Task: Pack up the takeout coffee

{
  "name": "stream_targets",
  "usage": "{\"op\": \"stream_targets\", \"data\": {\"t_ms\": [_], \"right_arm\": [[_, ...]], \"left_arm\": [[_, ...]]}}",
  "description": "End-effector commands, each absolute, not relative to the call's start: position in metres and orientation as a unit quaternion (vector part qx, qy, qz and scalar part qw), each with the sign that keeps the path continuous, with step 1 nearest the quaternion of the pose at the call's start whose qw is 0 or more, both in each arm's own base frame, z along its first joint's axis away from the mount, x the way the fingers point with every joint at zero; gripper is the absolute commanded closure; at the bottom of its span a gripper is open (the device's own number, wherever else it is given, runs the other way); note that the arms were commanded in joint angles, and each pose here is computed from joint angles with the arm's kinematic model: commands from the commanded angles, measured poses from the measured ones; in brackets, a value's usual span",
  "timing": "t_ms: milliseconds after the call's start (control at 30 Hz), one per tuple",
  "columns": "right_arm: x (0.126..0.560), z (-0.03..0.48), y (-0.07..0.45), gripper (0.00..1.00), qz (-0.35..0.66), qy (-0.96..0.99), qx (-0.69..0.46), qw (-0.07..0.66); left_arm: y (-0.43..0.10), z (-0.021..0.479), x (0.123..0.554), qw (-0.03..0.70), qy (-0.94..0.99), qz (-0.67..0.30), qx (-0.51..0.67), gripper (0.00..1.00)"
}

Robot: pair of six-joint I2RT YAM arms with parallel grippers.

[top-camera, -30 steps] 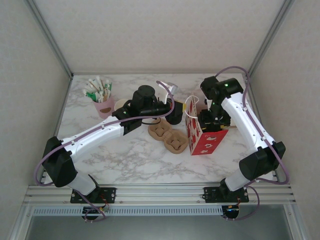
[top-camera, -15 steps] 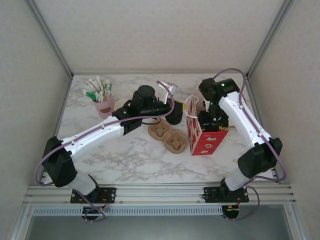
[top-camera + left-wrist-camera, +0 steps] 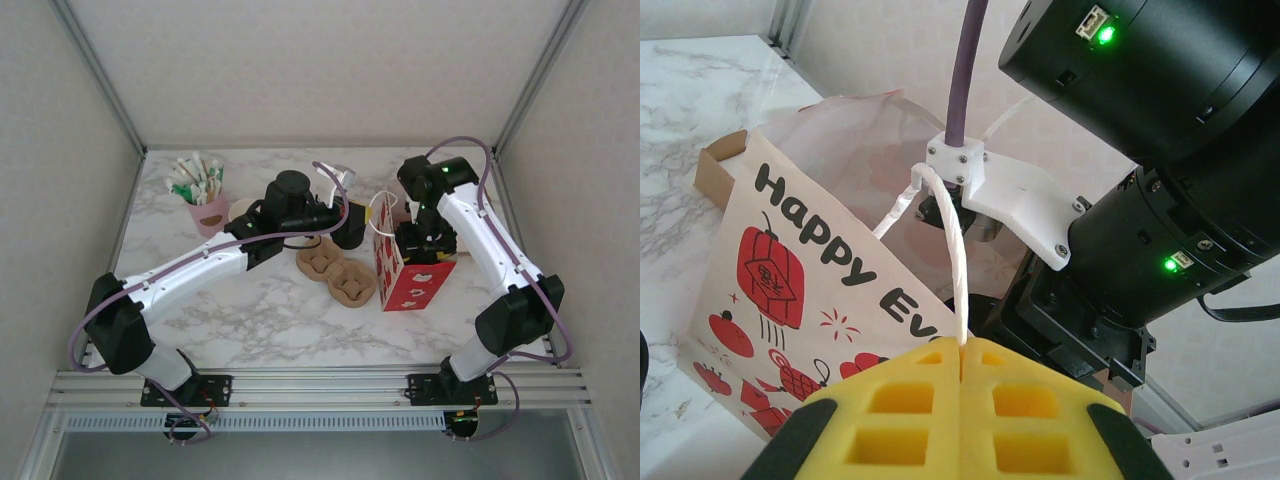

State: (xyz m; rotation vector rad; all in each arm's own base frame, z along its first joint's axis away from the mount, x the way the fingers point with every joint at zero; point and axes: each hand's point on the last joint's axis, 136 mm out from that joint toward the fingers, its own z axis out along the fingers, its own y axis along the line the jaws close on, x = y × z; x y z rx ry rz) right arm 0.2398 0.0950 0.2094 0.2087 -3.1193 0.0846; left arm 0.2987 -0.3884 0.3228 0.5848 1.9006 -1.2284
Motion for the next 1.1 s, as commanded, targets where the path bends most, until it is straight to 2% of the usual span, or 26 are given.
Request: {"op": "stream_targets", "data": {"t_ms": [0,1067], "right_arm": [[0.2372,0.208,0.0956,0.32,0.021,-0.997,0.069,0.018],[0.2419,0.2101,0.1001,0.32,-0.006,-0.997,0.068,-0.037]], "left_arm": [[-0.3922,0.3267,0.2989,0.4,0.745,-0.478,0.239,1.0],[-0.3917,0.3234,0.2994,0.4,0.747,-0.475,0.238,1.0]]}}
